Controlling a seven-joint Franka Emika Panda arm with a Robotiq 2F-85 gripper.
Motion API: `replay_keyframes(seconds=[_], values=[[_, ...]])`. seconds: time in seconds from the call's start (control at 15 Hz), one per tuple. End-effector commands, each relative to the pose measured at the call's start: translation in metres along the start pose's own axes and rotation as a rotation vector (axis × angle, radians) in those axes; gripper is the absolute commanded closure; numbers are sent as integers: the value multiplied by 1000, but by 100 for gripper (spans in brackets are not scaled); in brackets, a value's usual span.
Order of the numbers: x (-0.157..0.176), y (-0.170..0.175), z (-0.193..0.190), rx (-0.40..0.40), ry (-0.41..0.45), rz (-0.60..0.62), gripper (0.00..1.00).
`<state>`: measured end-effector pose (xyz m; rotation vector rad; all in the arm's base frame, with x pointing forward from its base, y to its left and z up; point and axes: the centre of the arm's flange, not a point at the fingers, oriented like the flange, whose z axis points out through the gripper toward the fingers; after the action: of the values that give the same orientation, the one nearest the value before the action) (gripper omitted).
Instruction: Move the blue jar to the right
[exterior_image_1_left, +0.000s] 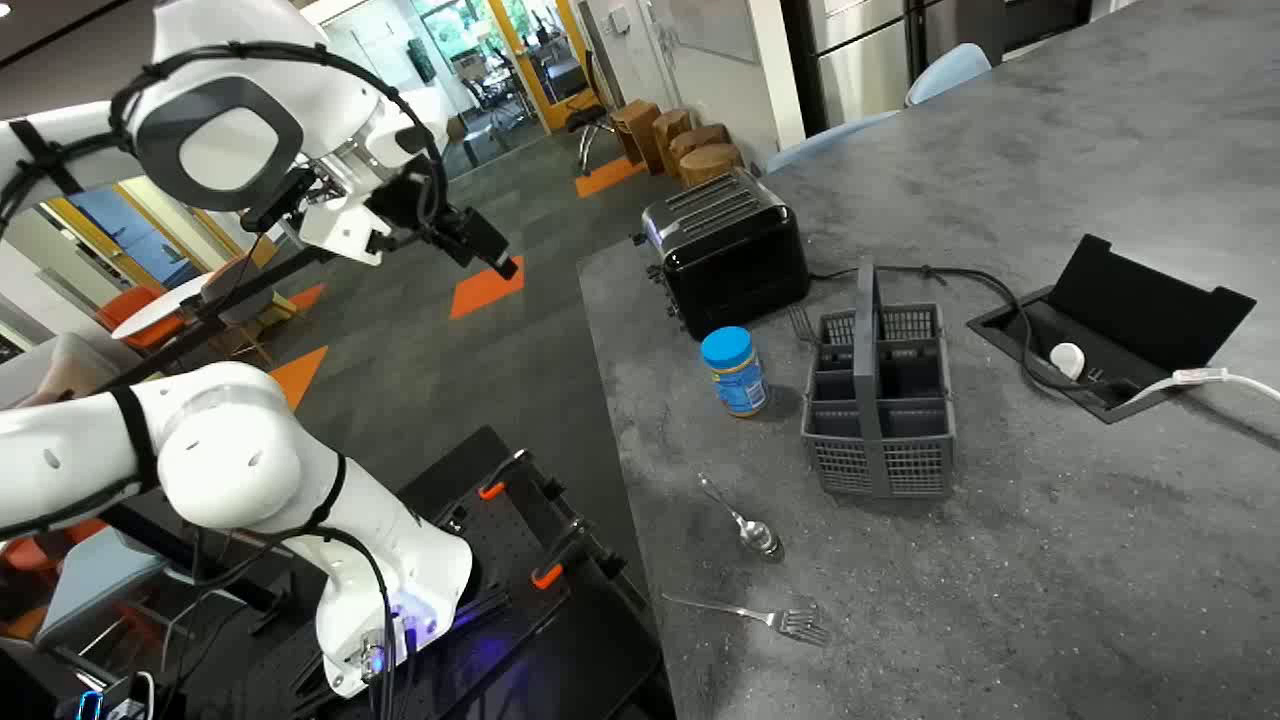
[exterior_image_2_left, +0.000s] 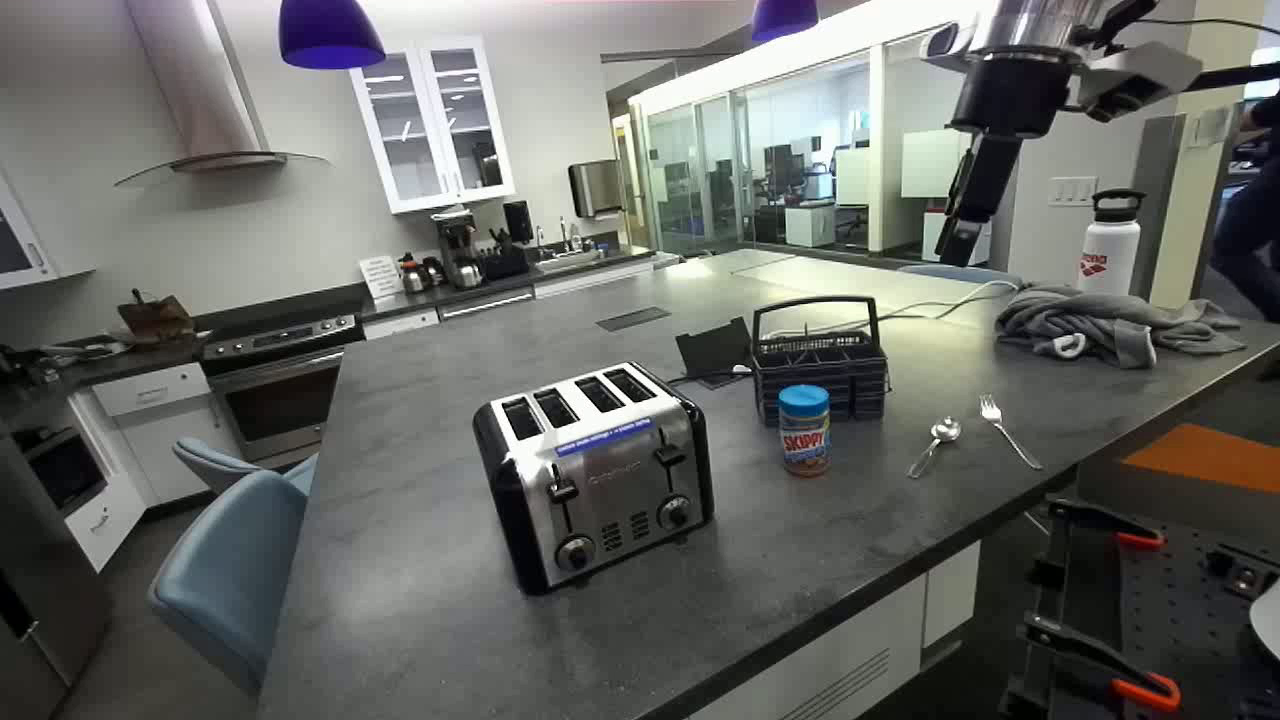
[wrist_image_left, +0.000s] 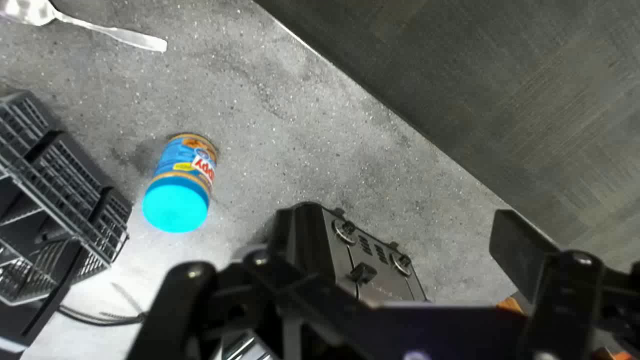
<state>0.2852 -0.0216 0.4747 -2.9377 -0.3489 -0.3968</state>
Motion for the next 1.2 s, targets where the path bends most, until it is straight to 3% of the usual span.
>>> replay_keyframes(seconds=[0.0,0.33,0.53,0.87,1.13], values=[[-4,-1,8,6,-22,1,0],[-8,-1,22,13,-56,4,0],[9,18,22,-41,-26,61,0],[43,95,48,-184,-8,239,0],[53,148,98,-248,28,383,0]])
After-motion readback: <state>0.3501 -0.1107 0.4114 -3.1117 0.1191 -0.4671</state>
